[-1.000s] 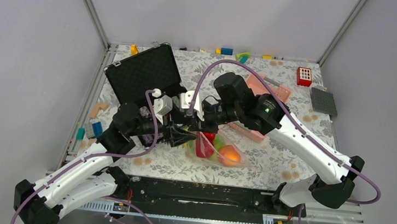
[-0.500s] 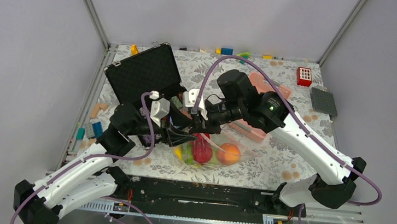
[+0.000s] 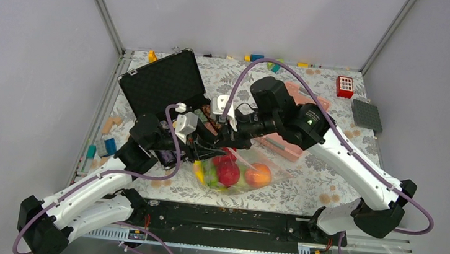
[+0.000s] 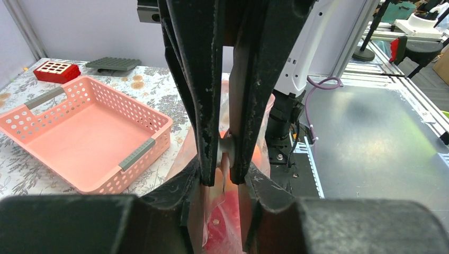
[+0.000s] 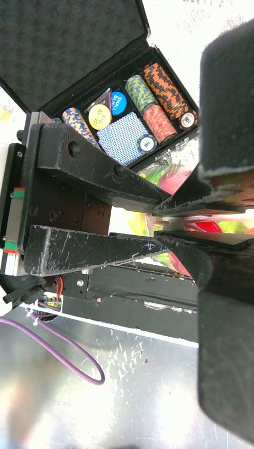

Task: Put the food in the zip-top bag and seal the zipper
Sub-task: Zip the zipper food storage bag at the center of the board.

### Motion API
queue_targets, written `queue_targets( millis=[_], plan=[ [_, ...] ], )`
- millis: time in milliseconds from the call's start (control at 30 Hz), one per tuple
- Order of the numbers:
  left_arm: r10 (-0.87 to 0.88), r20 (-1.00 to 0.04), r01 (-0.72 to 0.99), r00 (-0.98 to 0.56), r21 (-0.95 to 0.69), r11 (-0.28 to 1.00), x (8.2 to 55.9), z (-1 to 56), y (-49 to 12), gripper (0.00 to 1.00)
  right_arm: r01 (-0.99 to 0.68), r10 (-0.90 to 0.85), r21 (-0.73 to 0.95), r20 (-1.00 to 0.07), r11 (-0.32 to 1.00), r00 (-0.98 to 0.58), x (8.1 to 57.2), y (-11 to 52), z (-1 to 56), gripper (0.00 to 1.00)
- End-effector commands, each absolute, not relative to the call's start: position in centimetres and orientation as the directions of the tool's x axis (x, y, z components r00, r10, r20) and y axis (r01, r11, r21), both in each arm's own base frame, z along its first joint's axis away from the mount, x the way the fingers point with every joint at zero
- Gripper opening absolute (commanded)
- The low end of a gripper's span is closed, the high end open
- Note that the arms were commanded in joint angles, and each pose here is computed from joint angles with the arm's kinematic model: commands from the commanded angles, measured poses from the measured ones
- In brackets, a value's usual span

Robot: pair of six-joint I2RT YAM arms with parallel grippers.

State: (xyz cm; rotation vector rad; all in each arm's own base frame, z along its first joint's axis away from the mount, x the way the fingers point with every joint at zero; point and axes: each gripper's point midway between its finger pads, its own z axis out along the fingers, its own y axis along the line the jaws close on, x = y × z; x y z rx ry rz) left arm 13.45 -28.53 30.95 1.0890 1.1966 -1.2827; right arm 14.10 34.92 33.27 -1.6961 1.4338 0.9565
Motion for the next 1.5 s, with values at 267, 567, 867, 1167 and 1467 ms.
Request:
queue_targets(
  millis=[267,567,867,1167,1467],
  plan=[
    [-0.229,-0.972,0.993,0.051,0.026,0.111,13.5,33.5,-27.3,0.0,-0.994,-0.477,-0.109,-0.872,-0.028,0.109,15.2,32.8,33.2,0.03],
    [-0.214,-0.977,0.998,0.024,0.012,0.053,13.0,32.8,-27.8,0.0,-0.985,-0.355,0.157,-0.919,0.073,-0.172,14.9,35.1,35.6,0.0],
    [-0.219,-0.976,0.997,0.018,0.001,0.08,13.3,32.7,-27.6,0.26,-0.978,-0.311,0.197,-0.927,0.071,-0.209,14.6,35.5,35.4,0.0],
    [-0.229,-0.973,0.998,0.022,0.006,0.07,13.2,32.8,-27.7,0.36,-0.959,-0.24,0.269,-0.928,0.095,-0.284,14.1,35.5,35.9,0.0],
    [-0.218,-0.976,0.997,0.002,-0.013,0.069,13.3,32.0,-27.8,0.43,-0.943,-0.122,0.312,-0.938,0.116,-0.325,14.1,35.3,36.7,0.0]
  ],
)
